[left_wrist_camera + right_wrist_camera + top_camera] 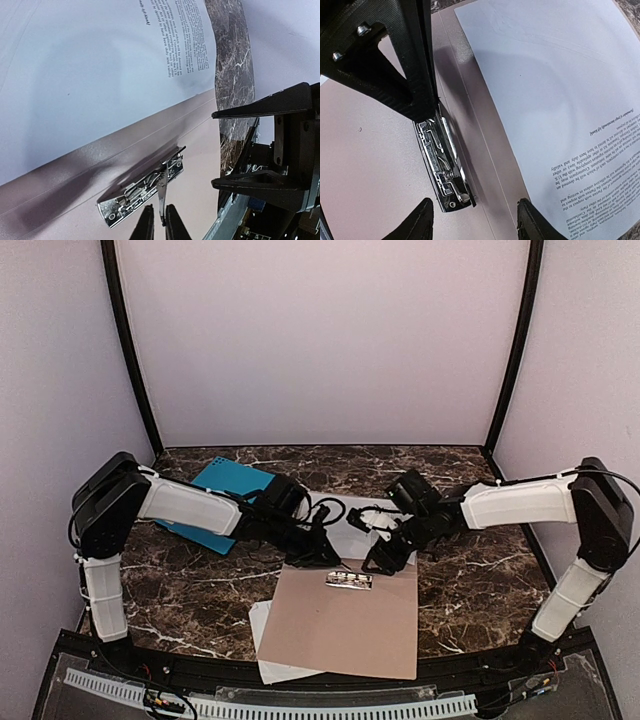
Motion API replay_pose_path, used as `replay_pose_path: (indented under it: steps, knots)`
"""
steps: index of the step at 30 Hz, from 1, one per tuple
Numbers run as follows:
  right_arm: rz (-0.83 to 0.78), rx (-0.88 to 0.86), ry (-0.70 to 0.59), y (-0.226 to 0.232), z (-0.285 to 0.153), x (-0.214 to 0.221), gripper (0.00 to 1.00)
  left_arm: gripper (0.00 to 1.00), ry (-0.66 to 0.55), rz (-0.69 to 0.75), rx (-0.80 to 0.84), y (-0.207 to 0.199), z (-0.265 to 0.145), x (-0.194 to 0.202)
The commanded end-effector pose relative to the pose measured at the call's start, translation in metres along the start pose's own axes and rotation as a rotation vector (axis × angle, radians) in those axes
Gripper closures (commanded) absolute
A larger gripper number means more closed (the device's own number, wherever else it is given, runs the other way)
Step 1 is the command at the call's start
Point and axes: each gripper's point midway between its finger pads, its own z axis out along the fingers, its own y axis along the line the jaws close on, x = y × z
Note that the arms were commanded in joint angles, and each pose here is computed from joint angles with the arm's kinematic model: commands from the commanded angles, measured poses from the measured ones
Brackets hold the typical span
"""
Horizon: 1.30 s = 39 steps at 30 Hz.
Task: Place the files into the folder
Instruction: Open the spring clip on the folder, then adjust the spring clip on the folder.
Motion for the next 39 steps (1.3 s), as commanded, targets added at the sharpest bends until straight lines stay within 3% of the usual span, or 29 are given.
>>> replay_pose_path:
  steps: [1,9,18,25,31,39]
  knots:
    - [0.060,0.036,-0.015,-0.004,-0.013,0.009,0.45,0.87,-0.049,0.095,-0.021,-0.014,0.002,-0.011]
    - [0.131,0.081,-0.024,-0.009,-0.028,0.021,0.45,0.79,-0.085,0.204,-0.001,-0.050,0.012,-0.023]
    - [0.206,0.147,-0.041,-0.028,-0.042,0.030,0.45,0.76,-0.040,0.293,-0.007,-0.074,0.030,-0.010]
    - [0.214,0.157,-0.051,-0.030,-0.044,0.032,0.42,0.64,-0.144,0.441,-0.122,-0.079,-0.005,-0.025]
    - [0.217,0.150,-0.040,-0.031,-0.039,0.032,0.41,0.49,-0.217,0.524,-0.265,-0.062,-0.038,-0.028]
    - [0.219,0.153,-0.024,-0.033,-0.036,0.034,0.41,0.44,-0.177,0.474,-0.370,-0.023,-0.039,-0.012]
